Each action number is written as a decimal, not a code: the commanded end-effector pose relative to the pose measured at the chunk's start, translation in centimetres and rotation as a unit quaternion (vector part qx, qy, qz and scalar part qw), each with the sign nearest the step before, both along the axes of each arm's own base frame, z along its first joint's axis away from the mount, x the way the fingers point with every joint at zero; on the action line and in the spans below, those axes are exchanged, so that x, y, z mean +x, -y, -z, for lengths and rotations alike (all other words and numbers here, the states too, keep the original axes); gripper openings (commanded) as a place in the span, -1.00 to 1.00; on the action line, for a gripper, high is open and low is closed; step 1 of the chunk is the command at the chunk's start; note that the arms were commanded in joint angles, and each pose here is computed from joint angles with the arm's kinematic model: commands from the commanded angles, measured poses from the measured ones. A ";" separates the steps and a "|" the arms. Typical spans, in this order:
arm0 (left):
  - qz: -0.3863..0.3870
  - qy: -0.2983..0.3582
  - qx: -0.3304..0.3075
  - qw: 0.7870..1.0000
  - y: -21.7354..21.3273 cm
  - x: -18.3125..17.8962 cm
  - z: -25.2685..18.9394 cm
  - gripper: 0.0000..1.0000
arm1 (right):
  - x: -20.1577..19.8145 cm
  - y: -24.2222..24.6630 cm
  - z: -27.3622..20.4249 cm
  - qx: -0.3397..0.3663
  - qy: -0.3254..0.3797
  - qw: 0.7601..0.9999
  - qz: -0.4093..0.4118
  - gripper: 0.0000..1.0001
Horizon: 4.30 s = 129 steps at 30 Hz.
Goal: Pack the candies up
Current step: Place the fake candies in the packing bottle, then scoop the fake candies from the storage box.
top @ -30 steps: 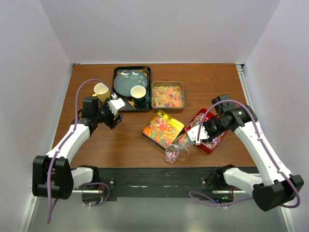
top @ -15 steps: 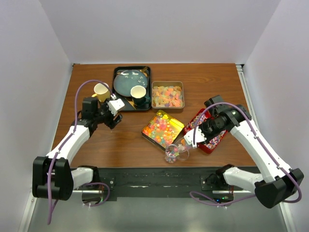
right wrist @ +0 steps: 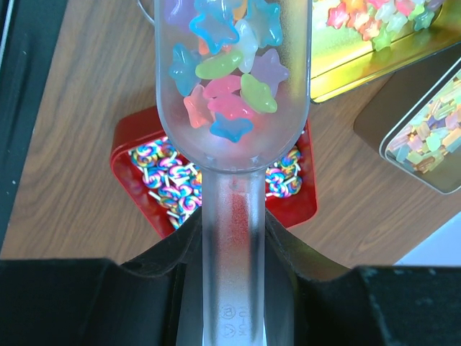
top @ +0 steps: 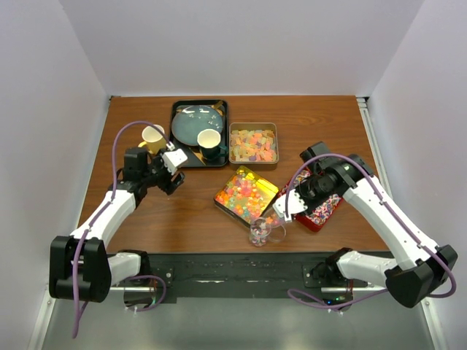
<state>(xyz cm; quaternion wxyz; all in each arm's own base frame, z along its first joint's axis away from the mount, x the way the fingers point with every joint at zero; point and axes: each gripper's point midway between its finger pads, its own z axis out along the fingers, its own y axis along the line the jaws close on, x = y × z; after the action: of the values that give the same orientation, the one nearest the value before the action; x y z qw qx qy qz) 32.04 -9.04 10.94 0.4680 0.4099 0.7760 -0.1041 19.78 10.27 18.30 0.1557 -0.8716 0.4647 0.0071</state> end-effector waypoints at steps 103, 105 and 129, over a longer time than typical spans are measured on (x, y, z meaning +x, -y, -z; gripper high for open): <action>0.151 -0.092 -0.161 0.971 9.9 -6.2 0.2 0.46 | 14.4 -5.4 -0.5 -0.276 0.177 0.933 0.147 -1.00; 0.192 -0.070 -0.130 0.970 9.8 -6.6 0.7 0.46 | 13.7 -4.9 -0.1 -0.287 0.163 0.932 0.150 -1.00; 0.247 -0.003 -0.066 0.967 10.2 -7.7 5.4 0.26 | 12.0 -3.7 2.7 -0.406 0.163 0.887 0.151 -1.00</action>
<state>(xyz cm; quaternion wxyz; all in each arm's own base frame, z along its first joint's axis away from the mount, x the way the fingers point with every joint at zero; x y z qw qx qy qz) 23.50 -18.85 5.02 0.4147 0.5279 0.6826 -0.2887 32.67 15.21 14.67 -0.0896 -0.7741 0.5374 -0.3223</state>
